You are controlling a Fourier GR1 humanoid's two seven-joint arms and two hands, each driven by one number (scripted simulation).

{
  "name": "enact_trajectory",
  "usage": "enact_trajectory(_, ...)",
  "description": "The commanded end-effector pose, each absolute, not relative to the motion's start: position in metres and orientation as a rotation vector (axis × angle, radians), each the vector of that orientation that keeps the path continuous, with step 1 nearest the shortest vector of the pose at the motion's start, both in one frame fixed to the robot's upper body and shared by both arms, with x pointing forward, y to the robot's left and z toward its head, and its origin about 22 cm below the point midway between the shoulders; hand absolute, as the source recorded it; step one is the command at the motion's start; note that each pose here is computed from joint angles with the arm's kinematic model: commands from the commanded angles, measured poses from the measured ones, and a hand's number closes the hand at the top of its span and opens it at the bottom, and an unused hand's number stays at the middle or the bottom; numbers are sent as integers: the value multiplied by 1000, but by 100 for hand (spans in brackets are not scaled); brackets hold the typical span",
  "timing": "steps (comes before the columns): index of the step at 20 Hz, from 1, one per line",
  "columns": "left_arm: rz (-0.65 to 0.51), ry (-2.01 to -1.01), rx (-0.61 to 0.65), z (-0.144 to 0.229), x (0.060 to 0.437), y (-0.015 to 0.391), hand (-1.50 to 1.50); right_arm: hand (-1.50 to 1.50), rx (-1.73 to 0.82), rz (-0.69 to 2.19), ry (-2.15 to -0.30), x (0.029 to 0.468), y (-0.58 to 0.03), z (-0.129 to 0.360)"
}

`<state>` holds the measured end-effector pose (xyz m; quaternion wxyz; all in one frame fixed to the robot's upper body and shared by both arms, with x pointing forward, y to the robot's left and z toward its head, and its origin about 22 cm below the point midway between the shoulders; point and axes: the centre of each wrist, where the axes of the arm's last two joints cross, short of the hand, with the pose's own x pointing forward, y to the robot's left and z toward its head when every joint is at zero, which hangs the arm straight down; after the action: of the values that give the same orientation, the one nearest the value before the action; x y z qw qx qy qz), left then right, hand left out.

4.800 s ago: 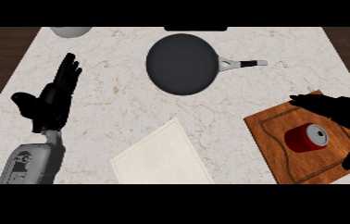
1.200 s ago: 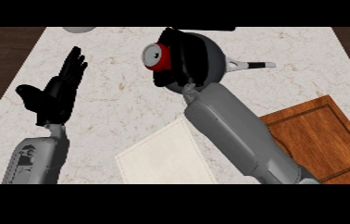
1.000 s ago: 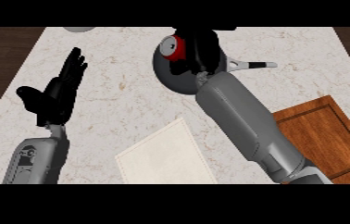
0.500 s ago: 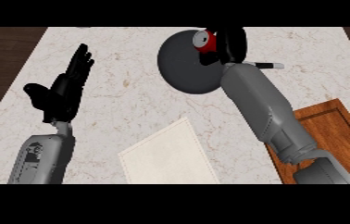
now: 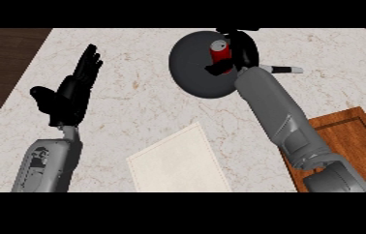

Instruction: Pick the can from the cutting board and place it in the pan

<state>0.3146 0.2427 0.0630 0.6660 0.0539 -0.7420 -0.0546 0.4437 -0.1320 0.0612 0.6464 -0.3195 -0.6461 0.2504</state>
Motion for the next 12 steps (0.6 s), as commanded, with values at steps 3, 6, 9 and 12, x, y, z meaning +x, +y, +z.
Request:
enact_trajectory(3, -120, -1662, 124, 65, 313, 251, 0, -150, -609, 557, -1499, 435, -147, 33)
enact_trajectory(6, -129, -1653, 123, 55, 308, 243, 0, -150, -587, 442, -1616, 441, -145, 47)
enact_trajectory(9, -109, -1635, 136, 54, 307, 252, 0, -150, -552, 316, -1691, 433, -161, 29)
enact_trajectory(12, -75, -1648, 169, 47, 311, 264, 0, -150, -427, 198, -1737, 433, -158, 32)
